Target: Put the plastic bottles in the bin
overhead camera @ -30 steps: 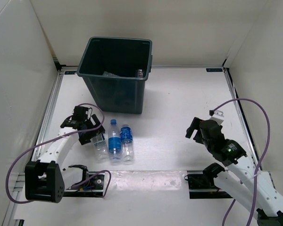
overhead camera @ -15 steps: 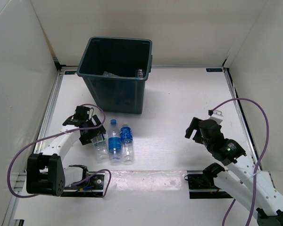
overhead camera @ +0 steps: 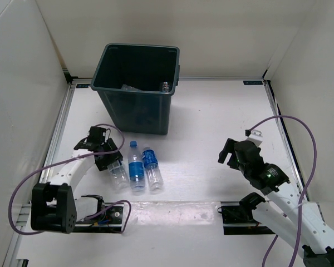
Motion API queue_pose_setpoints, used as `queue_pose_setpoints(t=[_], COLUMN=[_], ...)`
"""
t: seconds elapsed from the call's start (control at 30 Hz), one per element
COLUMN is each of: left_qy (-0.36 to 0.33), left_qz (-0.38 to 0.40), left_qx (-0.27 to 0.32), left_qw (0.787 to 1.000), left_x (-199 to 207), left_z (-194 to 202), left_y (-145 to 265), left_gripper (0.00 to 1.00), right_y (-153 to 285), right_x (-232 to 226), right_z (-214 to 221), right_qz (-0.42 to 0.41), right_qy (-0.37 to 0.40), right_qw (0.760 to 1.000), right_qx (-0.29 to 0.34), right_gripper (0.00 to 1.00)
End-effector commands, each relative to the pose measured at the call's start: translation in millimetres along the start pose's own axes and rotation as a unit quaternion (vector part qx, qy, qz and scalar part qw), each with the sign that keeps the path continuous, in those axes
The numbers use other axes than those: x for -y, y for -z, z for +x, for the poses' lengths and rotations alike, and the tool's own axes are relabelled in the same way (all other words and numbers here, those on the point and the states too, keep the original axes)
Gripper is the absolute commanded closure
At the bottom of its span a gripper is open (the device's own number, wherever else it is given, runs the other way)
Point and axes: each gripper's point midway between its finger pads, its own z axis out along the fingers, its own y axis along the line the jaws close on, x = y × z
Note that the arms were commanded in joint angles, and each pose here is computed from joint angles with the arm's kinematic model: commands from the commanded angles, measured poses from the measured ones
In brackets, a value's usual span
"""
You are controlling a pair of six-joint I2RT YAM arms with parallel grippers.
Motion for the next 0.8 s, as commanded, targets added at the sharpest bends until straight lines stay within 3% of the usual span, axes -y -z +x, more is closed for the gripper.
queue_pose_setpoints(t=[0.0,0.07,0.1,0.23,0.37,0.4,0.5,0.53,0.6,0.7,0.77], left_qy=[0.004,0.01,0.013,0.021,0.011,0.014,-0.007,-0.004,-0.002,-0.009,-0.014], left_qz=[0.037,0.046,0.059,0.078,0.085,0.104,0.105,0.133,0.16,0.207,0.224], left_qx=[0.054,0.071,0.117,0.21,0.305,0.341,0.379,0.415,0.451,0.5,0.509], left_qw=[0.998,0.996,0.991,0.974,0.949,0.934,0.92,0.9,0.878,0.841,0.831], left_x=[18,22,29,38,49,59,68,78,89,109,124], left_z=[-23,-29,-48,-84,-127,-145,-165,-179,-191,-210,-223], left_y=[26,44,70,136,212,247,276,313,346,391,398], left_gripper=[0.39,0.42,0.42,0.42,0.46,0.46,0.49,0.49,0.49,0.48,0.46], right_y=[-2,-2,-2,-3,-3,-3,-3,-3,-4,-4,-4], right_x=[-4,-5,-4,-4,-4,-4,-4,-5,-4,-4,-7], right_z=[-5,-6,-6,-6,-6,-6,-6,-7,-6,-7,-4], right_qz=[-0.007,-0.009,-0.009,-0.007,-0.007,-0.006,-0.005,-0.006,-0.005,-0.005,-0.011], right_qy=[0.001,-0.001,-0.001,-0.001,0.0,0.001,0.001,0.0,0.001,0.0,0.004], right_qw=[1.0,1.0,1.0,1.0,1.0,1.0,1.0,1.0,1.0,1.0,1.0], right_qx=[0.009,0.01,0.011,0.008,0.009,0.008,0.006,0.007,0.006,0.007,0.001], right_gripper=[0.1,0.1,0.1,0.1,0.1,0.1,0.1,0.1,0.1,0.1,0.1])
